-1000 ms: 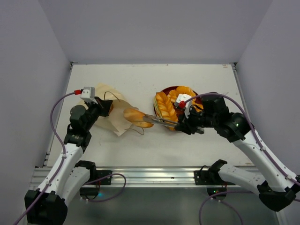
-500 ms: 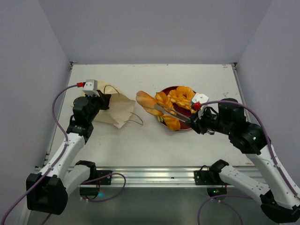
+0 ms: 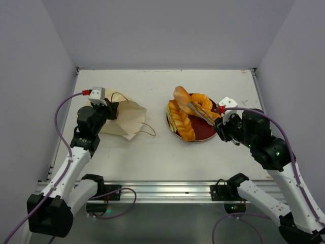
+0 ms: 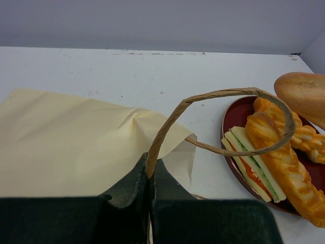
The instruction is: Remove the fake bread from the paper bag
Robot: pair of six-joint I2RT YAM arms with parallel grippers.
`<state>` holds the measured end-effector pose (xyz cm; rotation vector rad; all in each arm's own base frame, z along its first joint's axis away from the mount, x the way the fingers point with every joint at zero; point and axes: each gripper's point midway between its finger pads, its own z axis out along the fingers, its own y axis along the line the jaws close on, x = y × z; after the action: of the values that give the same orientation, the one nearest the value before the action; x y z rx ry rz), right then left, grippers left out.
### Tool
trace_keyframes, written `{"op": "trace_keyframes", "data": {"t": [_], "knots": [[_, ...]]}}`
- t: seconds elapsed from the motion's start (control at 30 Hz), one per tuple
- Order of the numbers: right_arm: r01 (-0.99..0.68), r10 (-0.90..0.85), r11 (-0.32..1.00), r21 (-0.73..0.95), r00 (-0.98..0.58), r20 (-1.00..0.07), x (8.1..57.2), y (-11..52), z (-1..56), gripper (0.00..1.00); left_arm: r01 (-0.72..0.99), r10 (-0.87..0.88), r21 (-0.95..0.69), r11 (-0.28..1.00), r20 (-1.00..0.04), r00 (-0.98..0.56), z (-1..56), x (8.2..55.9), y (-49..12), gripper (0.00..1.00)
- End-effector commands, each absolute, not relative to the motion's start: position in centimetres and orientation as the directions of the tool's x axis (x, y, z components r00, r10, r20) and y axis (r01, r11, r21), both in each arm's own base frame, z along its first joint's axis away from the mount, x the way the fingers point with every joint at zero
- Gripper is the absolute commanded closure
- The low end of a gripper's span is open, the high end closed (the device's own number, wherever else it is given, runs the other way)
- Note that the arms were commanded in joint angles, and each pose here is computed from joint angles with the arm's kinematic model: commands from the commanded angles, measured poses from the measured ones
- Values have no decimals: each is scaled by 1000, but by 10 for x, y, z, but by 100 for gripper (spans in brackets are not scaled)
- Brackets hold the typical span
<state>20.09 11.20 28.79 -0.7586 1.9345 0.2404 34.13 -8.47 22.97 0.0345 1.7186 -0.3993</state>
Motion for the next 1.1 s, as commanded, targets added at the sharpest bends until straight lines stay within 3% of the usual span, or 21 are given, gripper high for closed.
{"op": "trace_keyframes", "data": {"t": [0.0,0.7,1.07], "knots": [[-531,-367,832,-162,-308,-878,211,102,292,100,274,-172,-208,939,-974,-150,248,335,-85,100],[-529,-496,818,-225,-453,-741,212,79,237,100,353,-159,-199,914,-978,-138,256,300,-93,100],[-575,-624,759,-306,-505,-597,201,57,210,100,366,-184,-221,904,-974,-132,261,296,-96,100]]}}
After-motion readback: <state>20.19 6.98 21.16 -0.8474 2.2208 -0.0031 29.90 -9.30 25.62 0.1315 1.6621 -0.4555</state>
